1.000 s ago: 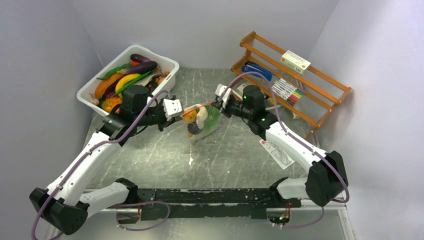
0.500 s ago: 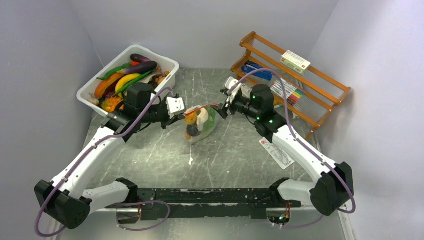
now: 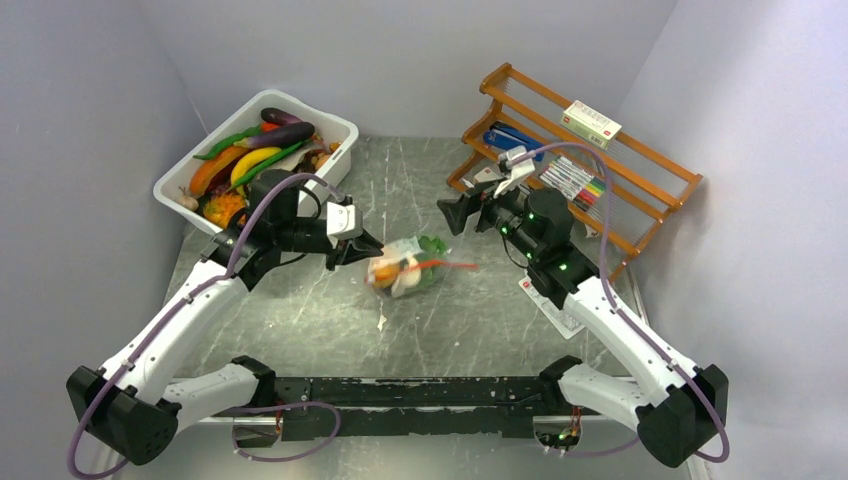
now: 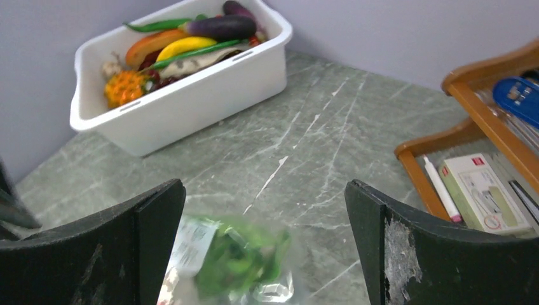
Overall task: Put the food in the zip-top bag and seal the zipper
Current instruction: Place the zipper food storage bag at the center of the board, then move the zipper food storage bag to the center of the board.
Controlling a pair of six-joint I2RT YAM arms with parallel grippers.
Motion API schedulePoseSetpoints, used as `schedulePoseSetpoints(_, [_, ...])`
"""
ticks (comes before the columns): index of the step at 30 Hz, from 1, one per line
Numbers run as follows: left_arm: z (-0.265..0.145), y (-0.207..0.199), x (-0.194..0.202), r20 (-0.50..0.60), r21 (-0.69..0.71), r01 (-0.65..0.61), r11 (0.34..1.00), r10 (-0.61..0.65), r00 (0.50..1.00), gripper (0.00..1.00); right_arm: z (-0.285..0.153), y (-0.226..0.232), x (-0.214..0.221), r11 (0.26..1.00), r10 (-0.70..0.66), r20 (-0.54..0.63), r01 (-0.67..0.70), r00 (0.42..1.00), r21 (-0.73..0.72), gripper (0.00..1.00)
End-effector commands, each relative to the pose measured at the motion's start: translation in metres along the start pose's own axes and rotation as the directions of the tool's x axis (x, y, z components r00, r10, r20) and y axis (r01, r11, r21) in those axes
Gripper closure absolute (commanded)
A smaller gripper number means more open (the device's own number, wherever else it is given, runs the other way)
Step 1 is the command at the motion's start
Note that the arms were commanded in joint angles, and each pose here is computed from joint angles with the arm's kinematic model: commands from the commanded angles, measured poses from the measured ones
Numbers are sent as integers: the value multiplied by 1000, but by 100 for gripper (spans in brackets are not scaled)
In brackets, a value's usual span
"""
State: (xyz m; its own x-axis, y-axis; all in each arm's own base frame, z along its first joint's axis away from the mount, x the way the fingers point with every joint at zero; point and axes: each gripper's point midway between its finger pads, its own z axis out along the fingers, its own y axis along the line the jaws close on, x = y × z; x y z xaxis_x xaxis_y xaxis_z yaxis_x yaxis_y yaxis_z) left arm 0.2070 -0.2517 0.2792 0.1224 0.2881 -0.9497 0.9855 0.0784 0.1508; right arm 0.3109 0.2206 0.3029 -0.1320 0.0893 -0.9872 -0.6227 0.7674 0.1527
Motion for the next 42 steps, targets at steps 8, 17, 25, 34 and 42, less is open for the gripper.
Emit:
schedulePoseSetpoints(8, [-4,-19,9,-17,67,6,998,-5,1000,76,-17,-43,13,920,238,-50,-209,970,331,0])
schedulePoseSetpoints(17, [6,20,56,8,-267,427,864,-441,898,44,-23,-18,56,942,294,-231,-239,928,237,0])
schedulePoseSetpoints(25, [16,-4,150,-57,-413,761,499,-849,526,43,-16,10,151,908,417,-446,-389,792,157,35])
schedulePoseSetpoints(34, [7,-31,195,7,-486,811,326,-926,377,27,-8,20,220,843,517,-543,-505,661,187,41])
schedulePoseSetpoints(42, [23,-26,211,35,-450,844,293,-938,345,4,26,2,199,830,556,-376,-520,742,201,95])
